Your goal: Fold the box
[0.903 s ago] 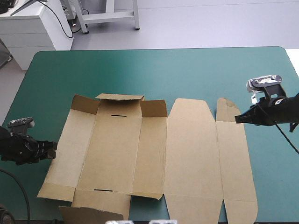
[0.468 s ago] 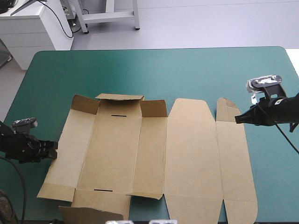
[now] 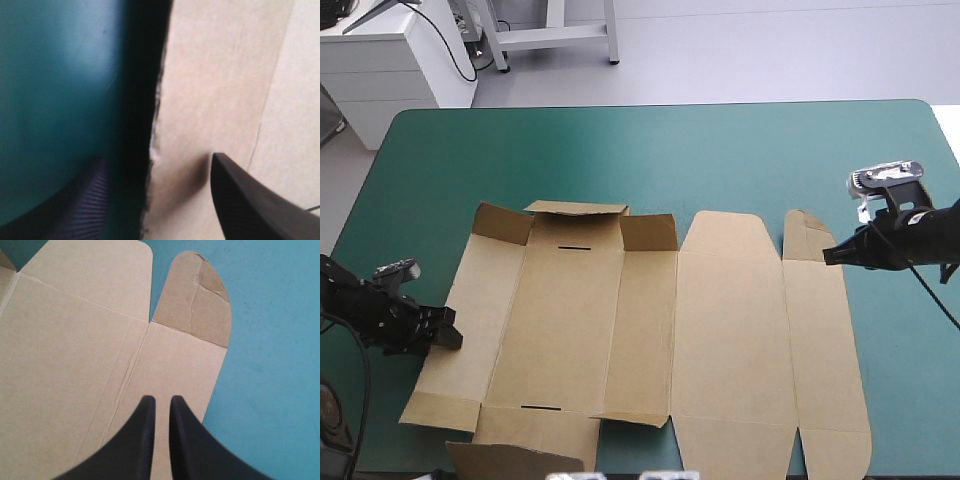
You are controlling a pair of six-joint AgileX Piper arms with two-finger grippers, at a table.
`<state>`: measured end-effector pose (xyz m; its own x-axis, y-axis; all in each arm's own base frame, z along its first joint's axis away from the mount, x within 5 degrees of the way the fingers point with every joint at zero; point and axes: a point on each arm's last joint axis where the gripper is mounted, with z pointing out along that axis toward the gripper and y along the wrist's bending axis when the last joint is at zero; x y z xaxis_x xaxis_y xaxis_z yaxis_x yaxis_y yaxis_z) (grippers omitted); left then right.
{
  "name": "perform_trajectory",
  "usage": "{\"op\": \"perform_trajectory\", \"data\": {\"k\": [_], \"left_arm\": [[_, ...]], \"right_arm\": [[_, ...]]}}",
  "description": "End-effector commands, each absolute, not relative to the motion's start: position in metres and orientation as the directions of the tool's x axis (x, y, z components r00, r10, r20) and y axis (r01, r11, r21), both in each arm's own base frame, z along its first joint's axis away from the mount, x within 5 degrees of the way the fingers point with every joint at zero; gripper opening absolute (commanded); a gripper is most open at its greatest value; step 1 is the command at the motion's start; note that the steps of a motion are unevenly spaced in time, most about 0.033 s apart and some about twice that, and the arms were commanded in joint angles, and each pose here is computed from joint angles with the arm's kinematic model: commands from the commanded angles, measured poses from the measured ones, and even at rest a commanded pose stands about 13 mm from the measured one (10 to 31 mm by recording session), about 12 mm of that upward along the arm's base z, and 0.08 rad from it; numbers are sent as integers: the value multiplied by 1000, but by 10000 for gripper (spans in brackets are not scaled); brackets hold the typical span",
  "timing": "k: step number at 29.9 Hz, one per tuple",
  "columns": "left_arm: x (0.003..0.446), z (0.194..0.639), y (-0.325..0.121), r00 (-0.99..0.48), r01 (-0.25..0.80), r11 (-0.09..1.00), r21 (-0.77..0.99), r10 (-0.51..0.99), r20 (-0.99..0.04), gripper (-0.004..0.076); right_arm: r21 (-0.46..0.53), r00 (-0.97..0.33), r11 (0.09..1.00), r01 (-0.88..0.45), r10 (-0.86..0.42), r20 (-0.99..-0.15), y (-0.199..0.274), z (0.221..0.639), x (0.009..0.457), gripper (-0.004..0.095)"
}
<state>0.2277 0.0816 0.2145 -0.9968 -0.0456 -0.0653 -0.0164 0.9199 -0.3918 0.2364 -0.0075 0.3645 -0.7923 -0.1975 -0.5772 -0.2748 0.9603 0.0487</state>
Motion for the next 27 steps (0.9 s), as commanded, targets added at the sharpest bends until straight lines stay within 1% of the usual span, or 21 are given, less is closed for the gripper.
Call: {"op": "perform_trajectory", "data": {"k": [1, 4, 7, 10, 12, 15, 27], "left_arm": [[230, 224, 71, -993, 2, 863, -506, -57, -102, 421], [226, 217, 65, -993, 14, 830, -558, -54, -105, 421], [220, 206, 61, -997, -8, 817, -577, -52, -59, 421], [215, 201, 58, -998, -15, 803, -596, -53, -45, 421], [215, 201, 55, -997, -17, 786, -618, -63, -52, 421], [216, 204, 52, -996, 10, 755, -656, -49, -72, 421], [216, 204, 52, -997, 6, 760, -650, -49, -67, 420]], "right_arm": [[29, -743, 960, -280, -197, -639, -6, 379, 233, 87], [30, -744, 959, -280, -198, -638, -6, 379, 233, 87], [28, -742, 960, -279, -197, -641, -6, 379, 234, 87], [27, -741, 960, -278, -197, -642, -6, 380, 234, 87], [27, -741, 960, -278, -197, -642, -6, 380, 234, 87], [23, -740, 959, -281, -201, -642, -6, 380, 234, 87], [23, -740, 959, -281, -201, -642, -6, 380, 234, 87]]}}
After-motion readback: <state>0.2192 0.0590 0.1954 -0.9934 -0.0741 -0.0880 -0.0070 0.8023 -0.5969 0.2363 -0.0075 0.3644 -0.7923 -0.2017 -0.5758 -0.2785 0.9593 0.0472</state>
